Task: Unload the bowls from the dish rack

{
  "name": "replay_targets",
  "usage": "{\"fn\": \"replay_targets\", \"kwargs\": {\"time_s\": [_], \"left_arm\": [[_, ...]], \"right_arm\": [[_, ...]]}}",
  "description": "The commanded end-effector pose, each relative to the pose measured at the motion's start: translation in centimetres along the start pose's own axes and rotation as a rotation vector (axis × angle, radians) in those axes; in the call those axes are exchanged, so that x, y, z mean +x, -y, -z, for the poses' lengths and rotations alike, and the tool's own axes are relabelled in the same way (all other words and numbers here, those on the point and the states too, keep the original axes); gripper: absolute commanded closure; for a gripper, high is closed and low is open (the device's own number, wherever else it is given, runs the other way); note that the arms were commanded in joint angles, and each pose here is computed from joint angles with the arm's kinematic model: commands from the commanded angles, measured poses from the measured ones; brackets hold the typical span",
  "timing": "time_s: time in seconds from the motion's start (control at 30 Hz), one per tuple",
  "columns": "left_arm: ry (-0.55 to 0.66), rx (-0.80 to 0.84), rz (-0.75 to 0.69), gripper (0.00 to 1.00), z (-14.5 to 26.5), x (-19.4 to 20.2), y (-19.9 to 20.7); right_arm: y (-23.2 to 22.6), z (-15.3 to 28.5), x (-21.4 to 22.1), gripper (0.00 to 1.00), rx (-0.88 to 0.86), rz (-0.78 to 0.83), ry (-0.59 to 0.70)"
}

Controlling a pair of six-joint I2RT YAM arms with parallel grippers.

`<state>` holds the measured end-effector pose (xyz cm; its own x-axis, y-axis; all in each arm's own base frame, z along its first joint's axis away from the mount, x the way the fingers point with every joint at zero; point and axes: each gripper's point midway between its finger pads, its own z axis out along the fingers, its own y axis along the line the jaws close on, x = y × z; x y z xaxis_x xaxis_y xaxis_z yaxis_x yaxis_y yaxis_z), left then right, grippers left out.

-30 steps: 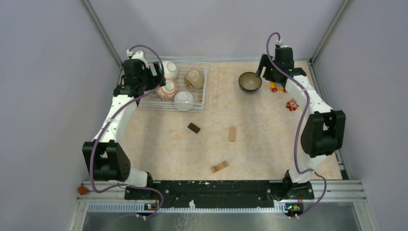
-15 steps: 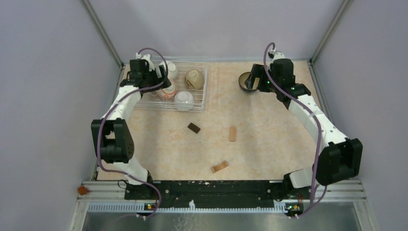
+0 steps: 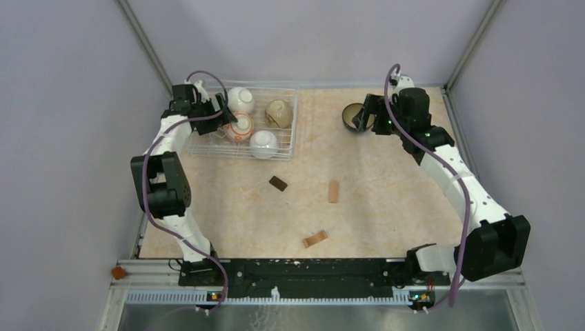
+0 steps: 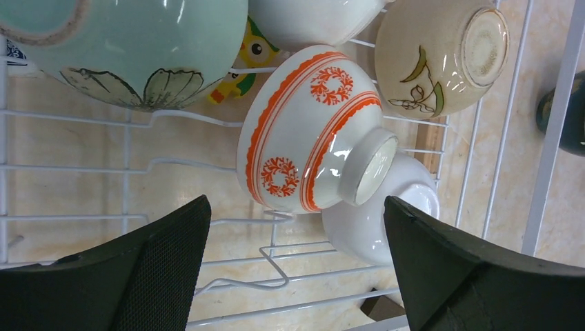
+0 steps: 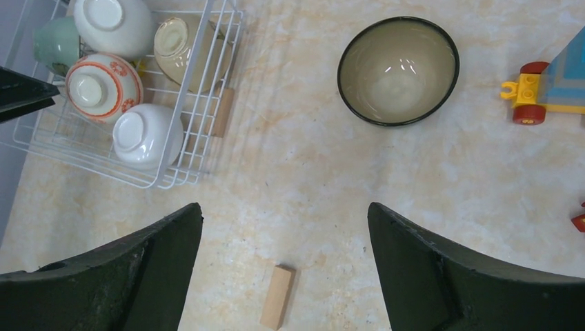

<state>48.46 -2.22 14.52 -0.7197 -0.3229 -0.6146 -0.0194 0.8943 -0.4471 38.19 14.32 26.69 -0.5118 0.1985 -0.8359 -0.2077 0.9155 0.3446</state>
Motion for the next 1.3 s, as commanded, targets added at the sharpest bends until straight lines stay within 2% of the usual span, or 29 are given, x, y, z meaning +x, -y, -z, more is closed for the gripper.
{"fn": "replay_targets", "kwargs": {"time_s": [0.0,0.27,0.57,1.03,1.27], "left_arm": [[0.004,0.098,-0.005,0.01,0.3,-1.0,1.4],[-0.086,0.156,0.03,0.01,-1.6,0.1,1.3],[-0.056,0.132,0.016,0.01,-2.1,-1.2,0.9],[-0.035,0.298,0.027,0.03,-1.8,-0.7,3.4],[-0.04,0.263,0.05,0.02,-2.3,-0.1,3.2]], "right_arm": [[-1.0,0.7,-0.8,0.12,-0.044,0.017,0.028],[-1.5,1.0,-1.2,0.12,-0.066,0.013,0.038],[-1.8,1.2,-1.3,0.12,-0.08,0.015,0.045],[-1.8,1.4,-1.3,0.12,-0.078,0.015,0.046],[-1.6,1.6,-1.2,0.12,-0.07,0.018,0.048]]}}
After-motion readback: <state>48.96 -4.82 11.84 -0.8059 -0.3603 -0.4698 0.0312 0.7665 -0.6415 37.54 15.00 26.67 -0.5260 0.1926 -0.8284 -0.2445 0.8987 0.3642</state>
